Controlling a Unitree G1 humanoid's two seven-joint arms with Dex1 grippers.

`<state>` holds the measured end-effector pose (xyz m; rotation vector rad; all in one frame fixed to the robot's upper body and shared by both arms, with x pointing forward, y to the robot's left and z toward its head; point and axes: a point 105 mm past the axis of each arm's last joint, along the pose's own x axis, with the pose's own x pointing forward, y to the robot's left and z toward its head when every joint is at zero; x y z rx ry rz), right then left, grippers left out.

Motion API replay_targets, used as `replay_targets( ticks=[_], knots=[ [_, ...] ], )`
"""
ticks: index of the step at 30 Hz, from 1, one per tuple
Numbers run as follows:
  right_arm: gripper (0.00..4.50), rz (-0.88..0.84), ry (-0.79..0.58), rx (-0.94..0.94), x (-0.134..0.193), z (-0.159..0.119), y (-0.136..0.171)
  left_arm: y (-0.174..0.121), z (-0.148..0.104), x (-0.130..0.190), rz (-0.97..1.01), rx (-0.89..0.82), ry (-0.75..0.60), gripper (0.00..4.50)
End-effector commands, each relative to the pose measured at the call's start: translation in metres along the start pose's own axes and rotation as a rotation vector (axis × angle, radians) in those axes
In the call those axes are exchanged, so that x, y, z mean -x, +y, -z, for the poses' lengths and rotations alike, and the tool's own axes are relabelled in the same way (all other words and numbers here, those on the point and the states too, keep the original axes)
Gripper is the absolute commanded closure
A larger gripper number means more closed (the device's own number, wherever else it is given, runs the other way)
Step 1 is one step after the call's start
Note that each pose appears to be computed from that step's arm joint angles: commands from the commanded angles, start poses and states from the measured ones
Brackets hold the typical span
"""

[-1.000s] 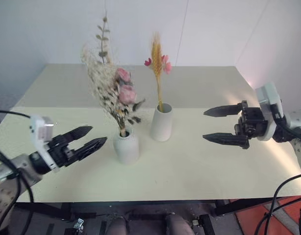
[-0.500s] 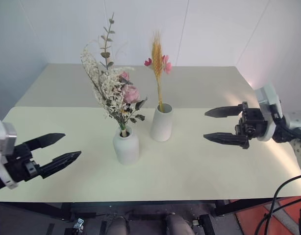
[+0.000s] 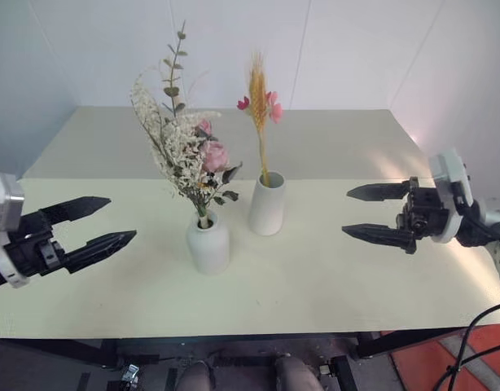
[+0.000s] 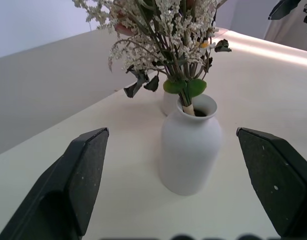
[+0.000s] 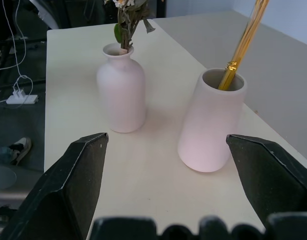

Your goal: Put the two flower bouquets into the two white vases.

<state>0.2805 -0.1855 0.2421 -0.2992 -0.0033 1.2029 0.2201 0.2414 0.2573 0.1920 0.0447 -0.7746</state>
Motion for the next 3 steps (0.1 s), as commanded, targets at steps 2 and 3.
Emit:
replay_targets(
  ticks=[2,3],
  knots=[
    [0.0,0.023,-0.016,0.052,0.0072,-0.016,0.0006,0.0021,-0.0093,-0.0014,-0.005,-0.041,-0.031,0.05],
    [0.0,0.03,-0.019,0.048,0.0075,-0.016,0.0001,0.0021,-0.0089,-0.002,-0.004,-0.031,-0.034,0.05]
  ],
)
